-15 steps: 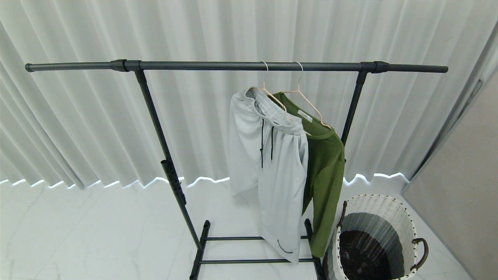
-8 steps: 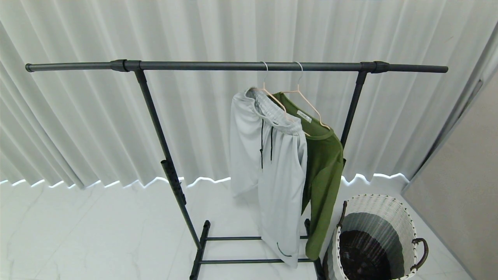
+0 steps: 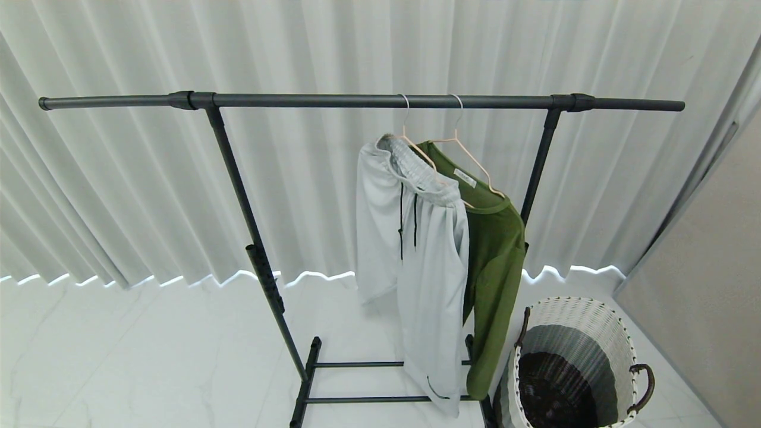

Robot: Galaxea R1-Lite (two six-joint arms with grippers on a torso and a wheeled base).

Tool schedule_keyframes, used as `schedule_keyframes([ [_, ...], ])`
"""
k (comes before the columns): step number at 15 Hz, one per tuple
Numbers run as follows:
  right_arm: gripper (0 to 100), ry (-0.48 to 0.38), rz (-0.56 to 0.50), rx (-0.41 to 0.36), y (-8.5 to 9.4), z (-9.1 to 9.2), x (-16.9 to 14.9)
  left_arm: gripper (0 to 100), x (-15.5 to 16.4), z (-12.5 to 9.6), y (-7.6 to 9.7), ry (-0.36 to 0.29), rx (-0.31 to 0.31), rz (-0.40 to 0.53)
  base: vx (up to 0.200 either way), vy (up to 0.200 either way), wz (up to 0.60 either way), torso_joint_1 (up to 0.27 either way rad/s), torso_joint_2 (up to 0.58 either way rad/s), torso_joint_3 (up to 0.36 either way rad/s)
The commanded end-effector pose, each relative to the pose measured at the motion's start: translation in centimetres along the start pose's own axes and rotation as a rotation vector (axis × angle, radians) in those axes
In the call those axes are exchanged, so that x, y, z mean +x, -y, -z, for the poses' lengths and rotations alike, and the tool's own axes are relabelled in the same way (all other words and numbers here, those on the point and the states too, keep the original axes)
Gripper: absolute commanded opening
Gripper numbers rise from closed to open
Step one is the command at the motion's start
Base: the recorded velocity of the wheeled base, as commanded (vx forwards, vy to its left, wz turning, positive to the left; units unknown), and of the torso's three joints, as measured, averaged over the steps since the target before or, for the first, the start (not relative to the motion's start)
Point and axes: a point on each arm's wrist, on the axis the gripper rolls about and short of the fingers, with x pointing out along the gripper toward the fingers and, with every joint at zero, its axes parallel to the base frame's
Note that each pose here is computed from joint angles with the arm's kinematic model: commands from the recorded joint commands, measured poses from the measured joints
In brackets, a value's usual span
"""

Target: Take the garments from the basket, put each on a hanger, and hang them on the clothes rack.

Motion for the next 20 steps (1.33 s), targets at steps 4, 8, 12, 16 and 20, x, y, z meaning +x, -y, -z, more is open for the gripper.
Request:
schedule_keyframes([
  [4, 100, 0.003, 0.0, 0.0, 0.0, 0.02, -0.03, 100, -0.01, 0.01, 0.0, 0.003, -0.002, 0.0, 0.0, 0.0, 0.0, 0.0, 0.0, 0.0],
  [8, 100, 0.005, 0.0, 0.0, 0.0, 0.01, -0.03, 100, -0.01, 0.01, 0.0, 0.003, -0.002, -0.002, 0.0, 0.0, 0.0, 0.0, 0.0, 0.0],
  [12, 100, 0.005, 0.0, 0.0, 0.0, 0.01, -0.03, 100, -0.01, 0.01, 0.0, 0.003, -0.002, -0.002, 0.0, 0.0, 0.0, 0.0, 0.0, 0.0],
  [16, 100, 0.003, 0.0, 0.0, 0.0, 0.02, -0.03, 100, -0.01, 0.01, 0.0, 0.003, -0.002, 0.0, 0.0, 0.0, 0.0, 0.0, 0.0, 0.0],
  [20, 100, 0.003, 0.0, 0.0, 0.0, 0.02, -0.03, 100, -0.01, 0.01, 0.0, 0.003, -0.002, 0.0, 0.0, 0.0, 0.0, 0.0, 0.0, 0.0],
])
